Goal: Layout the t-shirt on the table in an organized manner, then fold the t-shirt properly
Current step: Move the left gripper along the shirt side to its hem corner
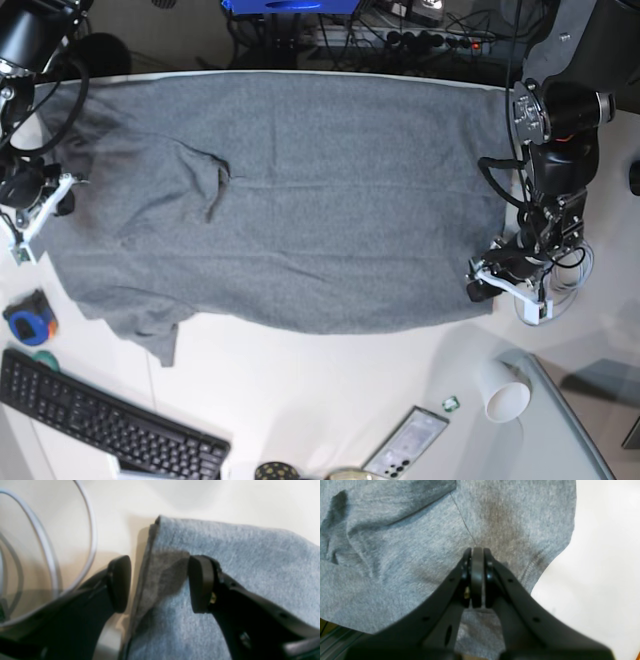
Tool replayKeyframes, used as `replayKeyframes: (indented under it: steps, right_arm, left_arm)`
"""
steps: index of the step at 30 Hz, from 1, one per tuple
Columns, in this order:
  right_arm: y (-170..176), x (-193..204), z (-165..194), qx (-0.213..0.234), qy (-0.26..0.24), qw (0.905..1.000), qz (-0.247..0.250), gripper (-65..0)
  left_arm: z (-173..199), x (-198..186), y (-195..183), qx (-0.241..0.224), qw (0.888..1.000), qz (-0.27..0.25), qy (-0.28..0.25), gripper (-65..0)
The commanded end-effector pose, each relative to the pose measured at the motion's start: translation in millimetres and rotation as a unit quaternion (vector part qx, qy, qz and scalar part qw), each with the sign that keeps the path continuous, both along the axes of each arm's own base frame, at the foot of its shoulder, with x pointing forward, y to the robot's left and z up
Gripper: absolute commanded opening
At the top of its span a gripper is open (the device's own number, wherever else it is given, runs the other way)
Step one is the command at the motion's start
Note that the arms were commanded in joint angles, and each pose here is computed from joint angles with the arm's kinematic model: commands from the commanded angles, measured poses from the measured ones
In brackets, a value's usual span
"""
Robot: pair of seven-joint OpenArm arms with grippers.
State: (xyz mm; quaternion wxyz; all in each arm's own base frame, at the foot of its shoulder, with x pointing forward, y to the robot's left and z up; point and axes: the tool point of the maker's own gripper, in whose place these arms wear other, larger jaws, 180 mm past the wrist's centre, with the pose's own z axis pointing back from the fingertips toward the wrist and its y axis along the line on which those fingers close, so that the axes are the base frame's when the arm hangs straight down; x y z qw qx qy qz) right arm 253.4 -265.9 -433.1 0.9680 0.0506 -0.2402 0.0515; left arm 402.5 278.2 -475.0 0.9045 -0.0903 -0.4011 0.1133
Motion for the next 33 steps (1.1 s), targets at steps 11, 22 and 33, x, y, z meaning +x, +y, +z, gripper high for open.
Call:
replayKeyframes:
  steps: [11, 22, 33]
  right_arm:
    - [-6.7, 9.7, 11.3, -0.004, -0.023, 0.9997, -0.003, -64.1]
    - [-4.8, 9.7, 10.4, -0.003, -0.022, 0.9997, -0.001, -64.1]
    - [-3.1, 5.3, 0.5, 0.008, -0.008, 0.9999, -0.005, -64.1]
  left_arm:
    - [-5.4, -10.7, 4.9, 0.005, 1.000, 0.000, 0.003, -65.0]
    - [38.0, 10.4, -12.9, 0.064, 0.994, -0.079, -0.033, -65.0]
    - [73.8, -43.0, -45.3, 0.138, 0.977, -0.164, -0.019, -65.0]
